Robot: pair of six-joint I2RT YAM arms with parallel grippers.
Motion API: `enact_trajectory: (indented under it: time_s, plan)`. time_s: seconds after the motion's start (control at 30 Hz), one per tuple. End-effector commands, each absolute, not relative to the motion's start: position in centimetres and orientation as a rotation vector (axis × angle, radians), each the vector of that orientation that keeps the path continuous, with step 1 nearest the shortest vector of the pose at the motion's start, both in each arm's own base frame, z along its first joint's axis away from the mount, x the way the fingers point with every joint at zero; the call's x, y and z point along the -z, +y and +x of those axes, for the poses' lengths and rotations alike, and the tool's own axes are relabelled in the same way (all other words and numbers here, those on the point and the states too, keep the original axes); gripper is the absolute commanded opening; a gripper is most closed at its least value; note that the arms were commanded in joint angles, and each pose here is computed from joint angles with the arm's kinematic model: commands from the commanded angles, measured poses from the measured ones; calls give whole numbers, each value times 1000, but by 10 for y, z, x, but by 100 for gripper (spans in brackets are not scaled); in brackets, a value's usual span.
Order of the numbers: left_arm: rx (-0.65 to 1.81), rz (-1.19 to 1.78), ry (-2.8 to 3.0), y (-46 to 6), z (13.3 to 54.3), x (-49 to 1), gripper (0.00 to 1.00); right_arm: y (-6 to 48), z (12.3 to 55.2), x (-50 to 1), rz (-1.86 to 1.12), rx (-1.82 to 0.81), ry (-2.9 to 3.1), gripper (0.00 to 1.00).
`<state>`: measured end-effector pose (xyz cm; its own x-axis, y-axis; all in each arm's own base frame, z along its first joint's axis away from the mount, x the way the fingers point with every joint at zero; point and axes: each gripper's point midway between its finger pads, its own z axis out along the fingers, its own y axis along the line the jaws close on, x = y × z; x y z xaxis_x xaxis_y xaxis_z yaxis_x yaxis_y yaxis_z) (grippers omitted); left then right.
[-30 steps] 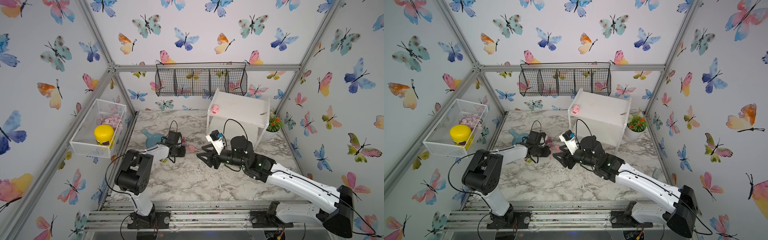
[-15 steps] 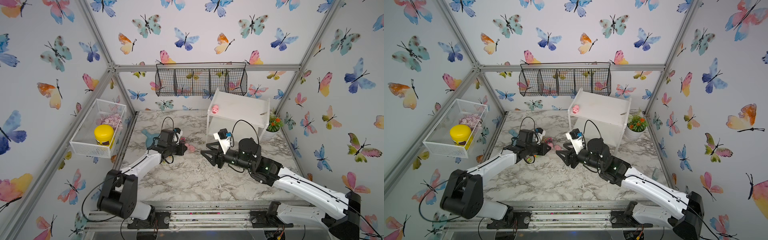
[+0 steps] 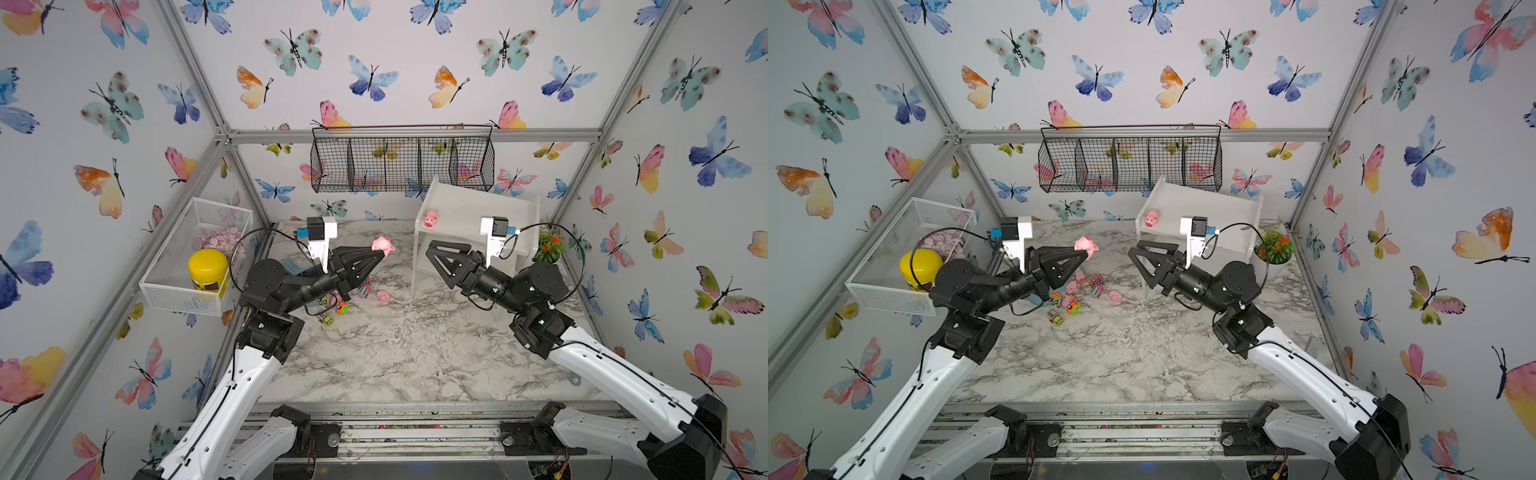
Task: Organize plastic toys on shelves
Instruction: Place the plastic toy on the shelf.
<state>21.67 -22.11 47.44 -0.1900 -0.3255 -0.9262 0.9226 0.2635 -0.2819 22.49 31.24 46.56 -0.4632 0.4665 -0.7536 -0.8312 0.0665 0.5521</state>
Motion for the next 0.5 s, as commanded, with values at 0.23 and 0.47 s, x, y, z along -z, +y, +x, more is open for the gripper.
enact_trajectory:
  time_s: [0.23,0.47]
  plan:
    - [1349,689,1157,-226,189,-511,10,331,198,-515,-517,-1996,1208,55]
    - [1344,705,1169,-233,190,-501,11,346,193,-512,-566,-2007,1262,51]
